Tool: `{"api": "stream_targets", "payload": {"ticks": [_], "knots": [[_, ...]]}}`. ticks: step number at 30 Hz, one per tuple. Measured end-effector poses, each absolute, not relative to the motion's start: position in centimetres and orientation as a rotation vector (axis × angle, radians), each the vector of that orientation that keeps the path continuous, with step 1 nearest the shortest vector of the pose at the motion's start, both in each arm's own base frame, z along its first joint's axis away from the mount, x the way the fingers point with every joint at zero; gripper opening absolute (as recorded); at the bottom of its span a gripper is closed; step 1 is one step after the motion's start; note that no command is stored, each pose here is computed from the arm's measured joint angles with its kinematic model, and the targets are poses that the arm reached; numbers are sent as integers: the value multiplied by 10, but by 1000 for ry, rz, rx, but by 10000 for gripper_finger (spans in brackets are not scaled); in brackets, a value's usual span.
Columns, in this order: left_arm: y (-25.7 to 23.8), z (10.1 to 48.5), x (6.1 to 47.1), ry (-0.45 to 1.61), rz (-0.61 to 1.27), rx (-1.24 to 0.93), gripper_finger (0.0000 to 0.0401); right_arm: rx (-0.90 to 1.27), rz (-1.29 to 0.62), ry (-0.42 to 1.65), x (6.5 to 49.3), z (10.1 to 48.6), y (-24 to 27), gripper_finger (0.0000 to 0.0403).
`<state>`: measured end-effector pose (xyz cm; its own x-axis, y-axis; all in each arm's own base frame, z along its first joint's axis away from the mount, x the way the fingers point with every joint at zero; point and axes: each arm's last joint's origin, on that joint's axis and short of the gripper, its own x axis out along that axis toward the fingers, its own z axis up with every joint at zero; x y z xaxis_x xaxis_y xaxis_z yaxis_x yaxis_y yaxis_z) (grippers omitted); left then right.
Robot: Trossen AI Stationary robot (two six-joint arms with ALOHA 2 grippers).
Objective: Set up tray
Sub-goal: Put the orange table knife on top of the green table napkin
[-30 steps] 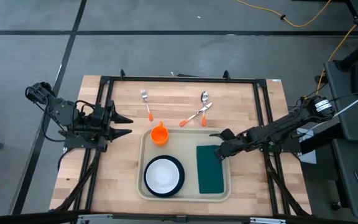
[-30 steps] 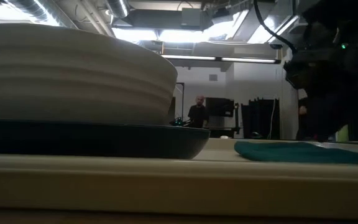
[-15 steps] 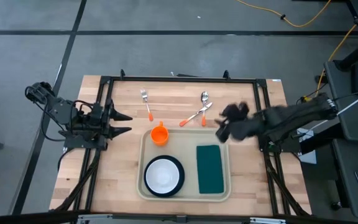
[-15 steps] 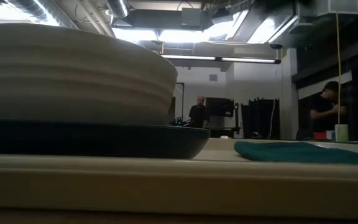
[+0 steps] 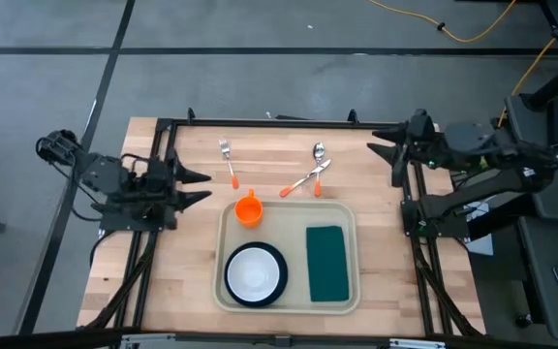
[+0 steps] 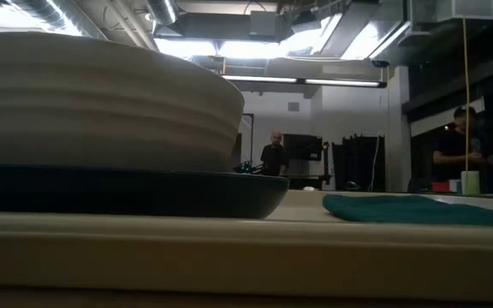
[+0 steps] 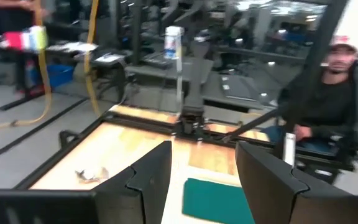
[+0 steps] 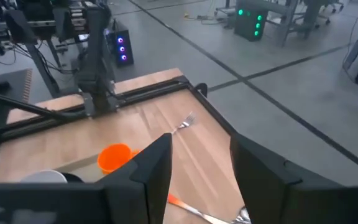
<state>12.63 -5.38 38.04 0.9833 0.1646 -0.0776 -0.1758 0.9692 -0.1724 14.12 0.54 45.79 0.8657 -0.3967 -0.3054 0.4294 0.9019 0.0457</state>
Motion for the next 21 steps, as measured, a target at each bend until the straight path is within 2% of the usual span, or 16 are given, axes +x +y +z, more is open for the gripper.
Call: {"api": "stream_targets", "payload": {"ticks": [6, 11, 15, 21], "knots": [[-37, 398, 158, 148, 267, -201, 173, 32, -422, 329, 137, 447, 4, 166], [-7, 418, 207, 289, 322, -187, 173, -33, -400, 354, 139, 444, 5, 166], [31, 430, 246, 342, 323, -281, 173, -72, -393, 361, 139, 444, 5, 166], [90, 410, 297, 505, 366, -335, 173, -133, -383, 373, 139, 444, 5, 166]]}}
